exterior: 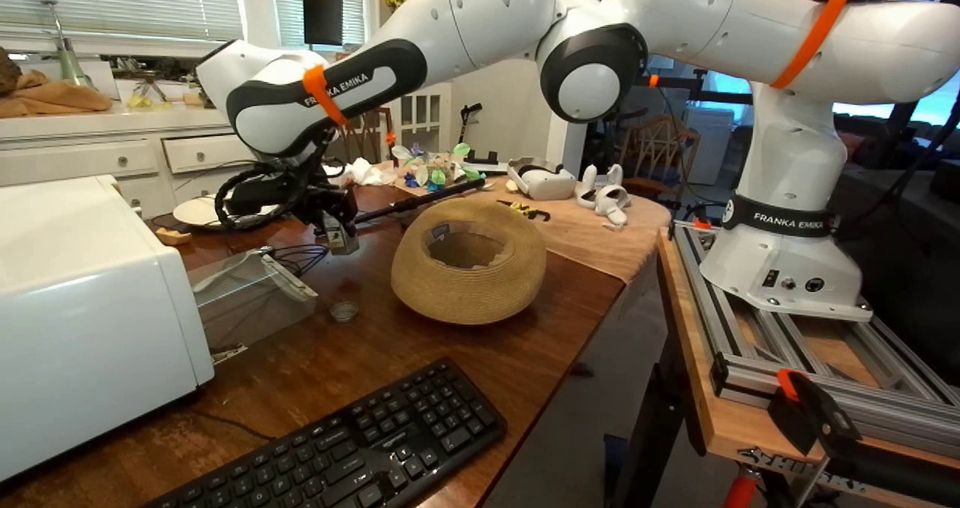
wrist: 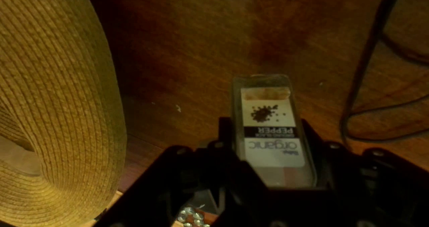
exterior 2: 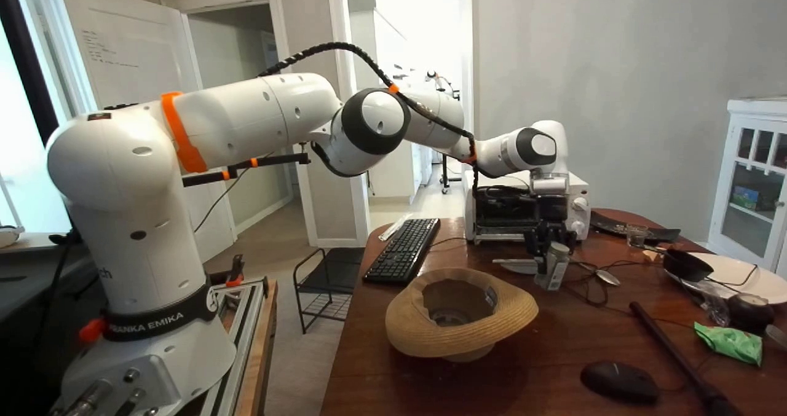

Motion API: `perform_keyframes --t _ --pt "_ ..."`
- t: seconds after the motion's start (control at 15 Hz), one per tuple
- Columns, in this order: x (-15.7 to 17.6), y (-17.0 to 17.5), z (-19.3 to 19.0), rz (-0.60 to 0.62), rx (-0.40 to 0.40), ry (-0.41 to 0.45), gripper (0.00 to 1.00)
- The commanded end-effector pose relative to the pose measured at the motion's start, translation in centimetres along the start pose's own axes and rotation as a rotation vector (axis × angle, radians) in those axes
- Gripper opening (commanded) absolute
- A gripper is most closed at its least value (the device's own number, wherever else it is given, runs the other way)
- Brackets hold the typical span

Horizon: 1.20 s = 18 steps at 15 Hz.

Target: Remove the bottle from the top of the oven grill

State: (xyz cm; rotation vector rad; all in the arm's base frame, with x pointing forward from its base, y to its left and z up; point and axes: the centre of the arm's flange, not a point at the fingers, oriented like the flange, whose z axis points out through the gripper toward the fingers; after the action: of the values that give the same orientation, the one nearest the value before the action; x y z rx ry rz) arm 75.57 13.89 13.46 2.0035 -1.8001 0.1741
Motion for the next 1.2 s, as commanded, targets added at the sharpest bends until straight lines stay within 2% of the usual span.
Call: perform_keyframes --t 0.0,0.47,1.13 --pt "-0.4 0.0 0.5 0.009 -0.032 -0.072 0.24" --pt "-1.5 -0.1 1.1 0.046 0.039 -0.08 0.24" --pt "-1.9 -1.4 2.3 0.096 0.185 0.027 0.24"
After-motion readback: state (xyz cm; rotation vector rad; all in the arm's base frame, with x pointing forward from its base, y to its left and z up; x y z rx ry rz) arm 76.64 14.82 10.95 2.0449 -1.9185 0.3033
